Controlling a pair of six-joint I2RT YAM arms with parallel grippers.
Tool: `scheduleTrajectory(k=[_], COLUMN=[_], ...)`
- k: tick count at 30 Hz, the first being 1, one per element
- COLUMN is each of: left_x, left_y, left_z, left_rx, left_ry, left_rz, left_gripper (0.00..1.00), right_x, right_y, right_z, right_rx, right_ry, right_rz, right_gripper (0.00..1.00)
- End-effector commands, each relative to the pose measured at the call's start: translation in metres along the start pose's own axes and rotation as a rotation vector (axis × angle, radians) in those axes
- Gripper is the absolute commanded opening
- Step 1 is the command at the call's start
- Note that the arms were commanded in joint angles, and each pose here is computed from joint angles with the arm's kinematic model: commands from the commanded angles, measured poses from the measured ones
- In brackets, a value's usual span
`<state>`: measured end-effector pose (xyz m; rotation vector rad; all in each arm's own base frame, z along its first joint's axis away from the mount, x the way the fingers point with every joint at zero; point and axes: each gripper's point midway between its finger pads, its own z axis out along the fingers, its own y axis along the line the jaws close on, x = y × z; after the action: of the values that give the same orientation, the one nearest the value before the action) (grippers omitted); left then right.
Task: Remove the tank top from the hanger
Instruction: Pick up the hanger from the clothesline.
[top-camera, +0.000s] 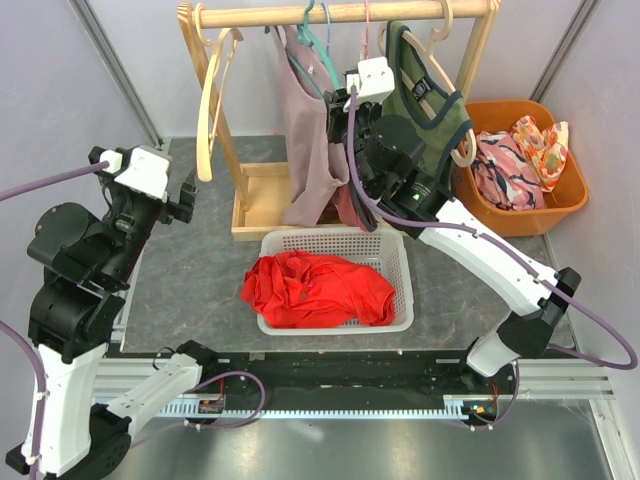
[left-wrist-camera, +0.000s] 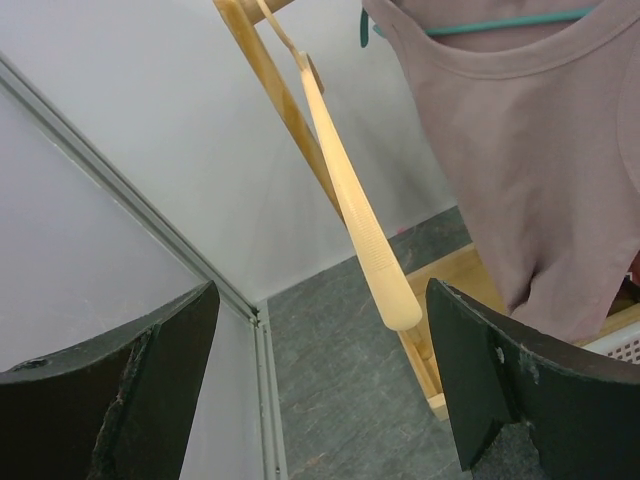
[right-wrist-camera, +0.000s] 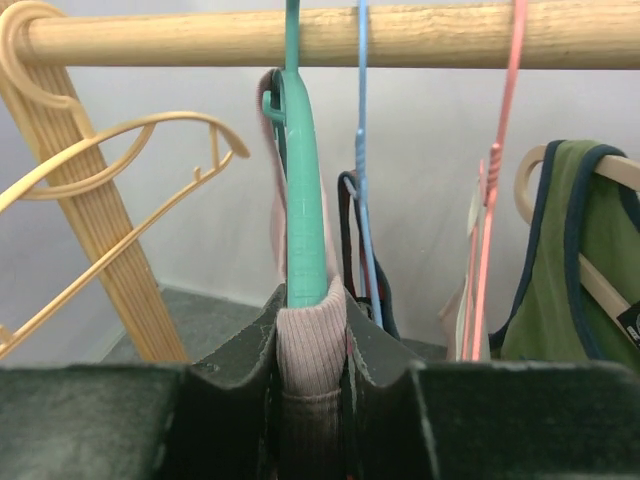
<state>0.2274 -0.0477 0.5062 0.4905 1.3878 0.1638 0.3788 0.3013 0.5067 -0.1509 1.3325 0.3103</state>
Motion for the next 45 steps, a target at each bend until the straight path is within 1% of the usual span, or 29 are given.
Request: scheduleTrajectory(k=[1, 5, 7, 8, 10, 11, 12, 13, 14, 15, 16, 17, 18, 20, 21, 23, 25, 26, 27, 30, 34, 35, 37, 38, 40, 43, 45], left_x=[-0.003, -0.004, -0.004, -0.002, -0.001, -0.001, -0.001, 0.000, -0.001, -0.002, -0.001, 0.002, 0.002, 0.016, 0.016, 0.025, 0.029, 0.033, 0.035, 0.034, 0.015, 0.002, -0.008, -0.020, -0.033, -0.039, -0.038], left_y=[-0.002, -0.001, 0.000, 0.000, 0.000, -0.001, -0.001, -0.003, -0.002, -0.005, -0.007, -0.008, -0.014, -0.029, -0.040, -0.053, -0.062, -0.066, -0.072, -0.079, -0.064, -0.056, -0.052, -0.048, -0.041, -0.033, -0.027], left_z=[0.002, 0.002, 0.000, 0.001, 0.000, 0.000, 0.000, 0.001, 0.001, 0.001, 0.001, -0.001, -0.002, -0.003, -0.007, -0.009, -0.013, -0.013, -0.015, -0.024, -0.041, -0.049, -0.059, -0.070, -0.083, -0.090, -0.085], left_rx=[0.007, 0.004, -0.001, 0.000, 0.001, 0.002, 0.006, 0.010, 0.011, 0.021, 0.029, 0.034, 0.062, 0.115, 0.171, 0.223, 0.263, 0.279, 0.306, 0.352, 0.325, 0.313, 0.315, 0.317, 0.306, 0.277, 0.244], left_ry=[-0.010, -0.012, -0.012, -0.007, -0.007, -0.008, -0.008, -0.005, -0.009, -0.012, -0.012, -0.006, -0.009, 0.025, 0.013, 0.034, 0.040, 0.047, 0.050, 0.041, -0.014, -0.053, -0.080, -0.127, -0.176, -0.190, -0.164], left_rz=[-0.035, -0.035, -0.037, -0.034, -0.033, -0.033, -0.035, -0.038, -0.039, -0.053, -0.061, -0.084, -0.099, -0.132, -0.144, -0.165, -0.172, -0.175, -0.177, -0.177, -0.142, -0.125, -0.111, -0.095, -0.086, -0.097, -0.123], left_gripper=[0.91, 0.91, 0.91, 0.91, 0.91, 0.91, 0.91, 0.91, 0.91, 0.92, 0.94, 0.96, 1.00, 1.00, 1.00, 1.00, 1.00, 1.00, 1.00, 1.00, 1.00, 1.00, 1.00, 1.00, 1.00, 1.00, 1.00], right_x=[-0.071, -0.068, -0.069, -0.068, -0.079, -0.076, -0.090, -0.096, -0.089, -0.105, -0.100, -0.112, -0.116, -0.130, -0.137, -0.157, -0.165, -0.177, -0.180, -0.171, -0.144, -0.139, -0.134, -0.132, -0.127, -0.116, -0.107], right_y=[-0.030, -0.025, -0.018, -0.015, -0.008, -0.006, -0.008, 0.003, 0.008, 0.005, 0.012, 0.005, 0.004, -0.006, -0.010, -0.015, -0.014, -0.017, -0.016, -0.015, -0.008, -0.007, -0.006, -0.007, -0.008, -0.007, -0.005], right_z=[-0.011, -0.008, -0.018, -0.022, -0.039, -0.045, -0.060, -0.070, -0.079, -0.095, -0.107, -0.125, -0.135, -0.161, -0.169, -0.189, -0.201, -0.208, -0.212, -0.212, -0.205, -0.204, -0.205, -0.205, -0.206, -0.207, -0.204], right_rx=[0.113, 0.111, 0.076, 0.053, -0.039, -0.072, -0.116, -0.208, -0.265, -0.304, -0.375, -0.402, -0.423, -0.461, -0.472, -0.517, -0.556, -0.573, -0.590, -0.587, -0.582, -0.580, -0.580, -0.577, -0.574, -0.578, -0.575], right_ry=[-0.249, -0.238, -0.233, -0.222, -0.222, -0.190, -0.200, -0.195, -0.146, -0.157, -0.118, -0.133, -0.133, -0.150, -0.160, -0.186, -0.175, -0.193, -0.189, -0.147, -0.042, -0.027, -0.010, -0.006, 0.007, 0.037, 0.057], right_rz=[0.120, 0.110, 0.119, 0.119, 0.157, 0.154, 0.174, 0.187, 0.157, 0.190, 0.183, 0.211, 0.225, 0.269, 0.281, 0.308, 0.326, 0.337, 0.350, 0.350, 0.331, 0.327, 0.323, 0.321, 0.311, 0.284, 0.259], right_gripper=[0.00, 0.00, 0.00, 0.00, 0.00, 0.00, 0.00, 0.00, 0.00, 0.00, 0.00, 0.00, 0.00, 0.00, 0.00, 0.00, 0.00, 0.00, 0.00, 0.00, 0.00, 0.00, 0.00, 0.00, 0.00, 0.00, 0.00])
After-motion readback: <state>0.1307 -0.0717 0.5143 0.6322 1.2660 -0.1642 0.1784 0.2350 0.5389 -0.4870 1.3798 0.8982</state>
